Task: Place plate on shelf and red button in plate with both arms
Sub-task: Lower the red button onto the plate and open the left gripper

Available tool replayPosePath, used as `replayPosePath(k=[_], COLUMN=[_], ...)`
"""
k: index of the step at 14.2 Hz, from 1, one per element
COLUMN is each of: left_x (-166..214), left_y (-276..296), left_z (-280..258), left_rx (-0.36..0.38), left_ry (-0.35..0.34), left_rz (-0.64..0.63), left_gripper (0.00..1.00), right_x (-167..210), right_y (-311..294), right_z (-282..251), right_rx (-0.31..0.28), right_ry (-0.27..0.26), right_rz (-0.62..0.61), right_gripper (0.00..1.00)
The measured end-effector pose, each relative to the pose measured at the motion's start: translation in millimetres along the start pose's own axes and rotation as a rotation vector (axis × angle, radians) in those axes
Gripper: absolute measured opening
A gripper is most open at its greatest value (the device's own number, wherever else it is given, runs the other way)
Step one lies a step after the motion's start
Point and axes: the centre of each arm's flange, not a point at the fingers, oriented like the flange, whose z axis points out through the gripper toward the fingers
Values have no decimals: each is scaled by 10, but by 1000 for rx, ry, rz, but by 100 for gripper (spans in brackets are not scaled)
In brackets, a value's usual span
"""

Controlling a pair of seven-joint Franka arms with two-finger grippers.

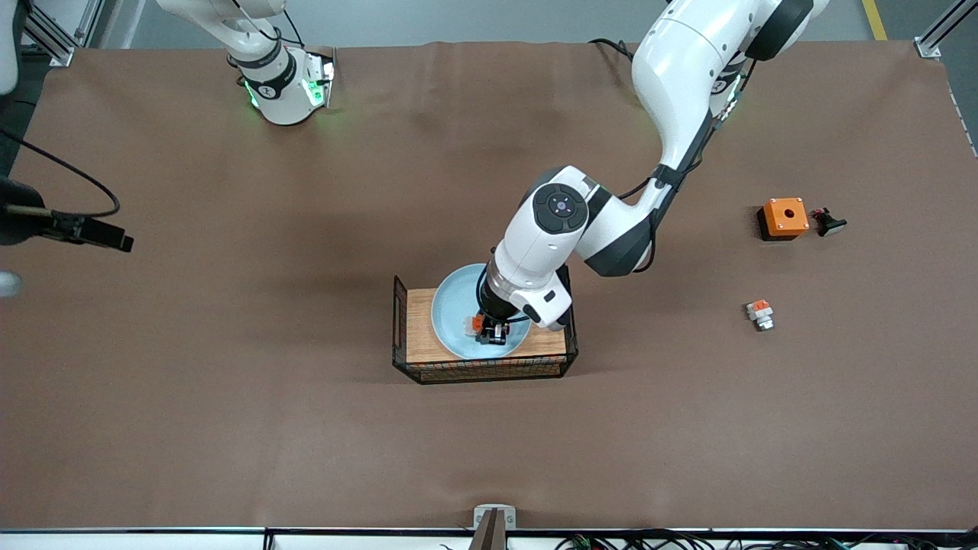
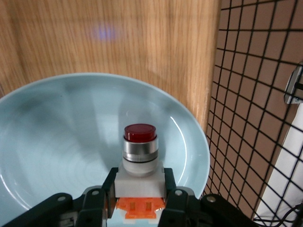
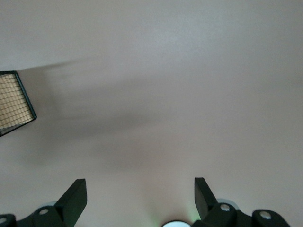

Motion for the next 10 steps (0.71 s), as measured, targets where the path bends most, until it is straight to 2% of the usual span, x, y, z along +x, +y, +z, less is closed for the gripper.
replayPosePath(k=[3, 4, 7, 9, 10], left_x=[7, 12, -3, -34, -26], left_y=[8, 21, 84, 139, 190], left_z=[-4, -14, -126, -291, -405], left_rx=[-10, -15, -35, -56, -68], left_ry=[12, 16, 9, -2, -7], left_rz=[23, 34, 48, 48, 44], left_gripper=[44, 49, 77, 97, 100], right_x=[-191, -216, -271, -329, -349], right_y=[-141, -206, -286, -256, -241], right_z=[-147, -170, -321, -403, -424], right_rx=[-1, -2, 13, 12, 8], right_ry=[11, 20, 86, 104, 108], right_rz=[76, 82, 82, 66, 35], right_gripper=[100, 100, 100, 100, 100])
